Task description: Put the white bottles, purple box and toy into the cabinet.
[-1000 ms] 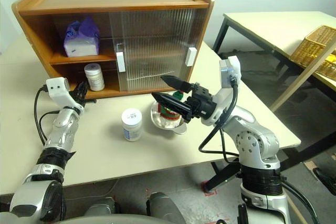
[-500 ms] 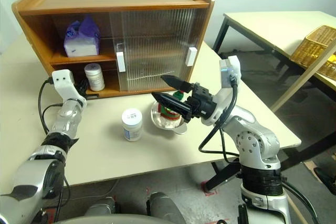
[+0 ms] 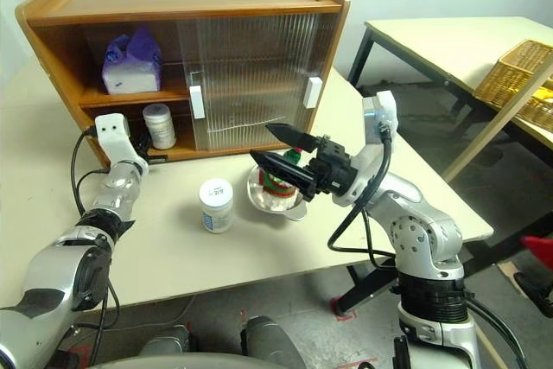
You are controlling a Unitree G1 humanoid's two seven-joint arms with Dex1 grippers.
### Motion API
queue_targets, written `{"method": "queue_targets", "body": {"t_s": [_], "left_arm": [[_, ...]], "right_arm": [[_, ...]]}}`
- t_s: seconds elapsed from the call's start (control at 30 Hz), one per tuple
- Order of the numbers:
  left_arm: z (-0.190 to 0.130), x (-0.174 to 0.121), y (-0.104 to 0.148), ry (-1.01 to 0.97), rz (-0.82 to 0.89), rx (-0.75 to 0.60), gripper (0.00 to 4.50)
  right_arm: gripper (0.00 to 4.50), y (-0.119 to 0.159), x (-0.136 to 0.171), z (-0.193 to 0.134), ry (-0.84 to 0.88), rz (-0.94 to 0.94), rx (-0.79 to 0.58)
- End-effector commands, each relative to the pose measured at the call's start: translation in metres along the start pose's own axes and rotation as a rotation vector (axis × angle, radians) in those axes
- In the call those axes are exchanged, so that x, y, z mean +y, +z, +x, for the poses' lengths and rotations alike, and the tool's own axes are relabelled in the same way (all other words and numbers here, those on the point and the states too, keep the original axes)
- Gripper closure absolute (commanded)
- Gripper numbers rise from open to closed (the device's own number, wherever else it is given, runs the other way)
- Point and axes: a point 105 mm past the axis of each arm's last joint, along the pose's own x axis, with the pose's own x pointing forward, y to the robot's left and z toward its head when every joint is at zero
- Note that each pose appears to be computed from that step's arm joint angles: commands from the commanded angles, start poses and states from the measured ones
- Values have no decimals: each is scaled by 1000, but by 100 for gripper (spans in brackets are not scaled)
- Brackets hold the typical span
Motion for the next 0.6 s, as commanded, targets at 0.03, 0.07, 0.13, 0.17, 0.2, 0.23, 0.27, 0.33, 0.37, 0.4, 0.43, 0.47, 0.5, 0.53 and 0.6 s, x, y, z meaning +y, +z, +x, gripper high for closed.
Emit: {"method": "queue_targets", "body": {"t_s": [0.03, 0.07, 0.13, 0.17, 0.2, 0.23, 0.27, 0.33, 0.37, 0.4, 0.43, 0.47, 0.5, 0.53, 0.6], "left_arm": [[4, -14, 4, -45, 17, 4, 448], [4, -17, 5, -52, 16, 6, 448], [5, -21, 5, -62, 15, 7, 448], [6, -23, 6, -68, 16, 8, 448], [6, -25, 6, -71, 17, 9, 448], [6, -26, 7, -73, 18, 10, 448], [6, -27, 7, -74, 19, 11, 448], [7, -27, 7, -72, 20, 12, 448], [7, -26, 7, -69, 21, 12, 448], [7, -25, 7, -67, 22, 12, 448], [6, -22, 7, -59, 21, 12, 448], [6, -19, 6, -50, 19, 10, 448], [5, -15, 6, -41, 14, 6, 448], [5, -12, 6, -34, 8, 1, 448], [3, -8, 6, -32, -1, -12, 448]], "right_arm": [[0, 3, 3, -1, 1, -10, 2], [0, 3, 3, -1, 0, -10, 3], [0, 3, 4, -2, -4, -11, 3], [0, 3, 4, -2, -6, -12, 3], [0, 4, 4, -2, -7, -13, 3], [0, 4, 4, -3, -9, -14, 3], [0, 4, 4, -3, -10, -14, 4], [0, 4, 5, -3, -12, -15, 4], [0, 4, 5, -3, -13, -15, 4], [0, 4, 5, -3, -13, -15, 3], [0, 4, 5, -3, -14, -15, 3], [0, 4, 5, -3, -15, -14, 3], [0, 4, 5, -3, -16, -14, 3], [0, 3, 5, -3, -16, -13, 2], [0, 3, 5, -3, -15, -12, 1]]}}
